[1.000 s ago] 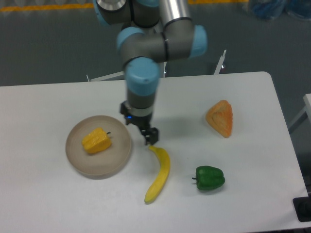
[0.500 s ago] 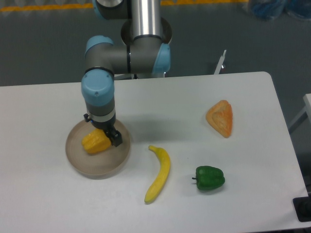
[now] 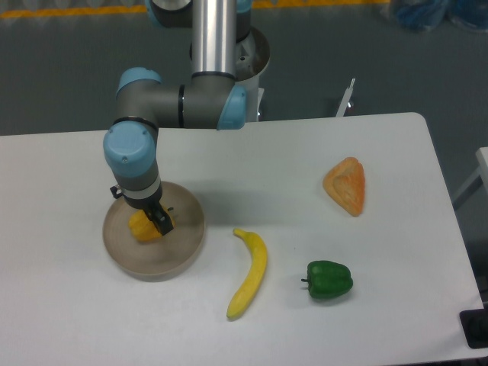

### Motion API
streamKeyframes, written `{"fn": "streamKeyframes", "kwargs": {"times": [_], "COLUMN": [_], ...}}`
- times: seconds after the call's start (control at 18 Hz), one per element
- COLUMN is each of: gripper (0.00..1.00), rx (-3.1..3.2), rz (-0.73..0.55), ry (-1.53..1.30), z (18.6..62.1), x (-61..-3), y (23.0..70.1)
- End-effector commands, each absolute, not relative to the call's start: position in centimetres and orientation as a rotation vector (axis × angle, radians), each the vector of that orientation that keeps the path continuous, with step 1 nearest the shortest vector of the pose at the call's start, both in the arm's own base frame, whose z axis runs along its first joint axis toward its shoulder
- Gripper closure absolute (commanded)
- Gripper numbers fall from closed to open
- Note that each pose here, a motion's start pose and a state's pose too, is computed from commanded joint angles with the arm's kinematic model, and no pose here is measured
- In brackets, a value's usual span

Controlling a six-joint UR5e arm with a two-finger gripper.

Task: Pick up the yellow pepper from the plate
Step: 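Lower the gripper and close it on the yellow pepper, then lift the yellow pepper off the plate and carry it away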

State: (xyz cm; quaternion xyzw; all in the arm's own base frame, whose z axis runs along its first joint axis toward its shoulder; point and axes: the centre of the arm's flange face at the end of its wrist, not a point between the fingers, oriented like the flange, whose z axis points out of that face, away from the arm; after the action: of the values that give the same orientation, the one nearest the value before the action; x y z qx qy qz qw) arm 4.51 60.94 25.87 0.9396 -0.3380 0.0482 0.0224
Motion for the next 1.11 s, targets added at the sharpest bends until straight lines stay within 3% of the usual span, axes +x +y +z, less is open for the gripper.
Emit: {"fn": "streamKeyframes", "kwargs": {"times": [0.17, 0.28, 0.39, 0.5, 0.78, 1.0, 1.11], "gripper": [0.03, 0.18, 0.52, 0.68, 0.72, 0.72, 0.71], "rx": [2.907, 2.906, 2.912, 2.926, 3.004, 3.101, 3.171], "rz": [0.149, 0.152, 0.153, 0.153, 0.077, 0.031, -0.014], "ry": [-1.048, -1.045, -1.045, -1.048, -1.052, -0.951, -0.844], "z": [24.7, 24.2, 24.4, 25.2, 30.1, 33.8, 36.1], "x": [4.4, 4.5, 4.5, 4.5, 3.2, -2.3, -8.0], "y": [61.3, 61.7, 61.9, 61.9, 62.9, 62.6, 62.0]}}
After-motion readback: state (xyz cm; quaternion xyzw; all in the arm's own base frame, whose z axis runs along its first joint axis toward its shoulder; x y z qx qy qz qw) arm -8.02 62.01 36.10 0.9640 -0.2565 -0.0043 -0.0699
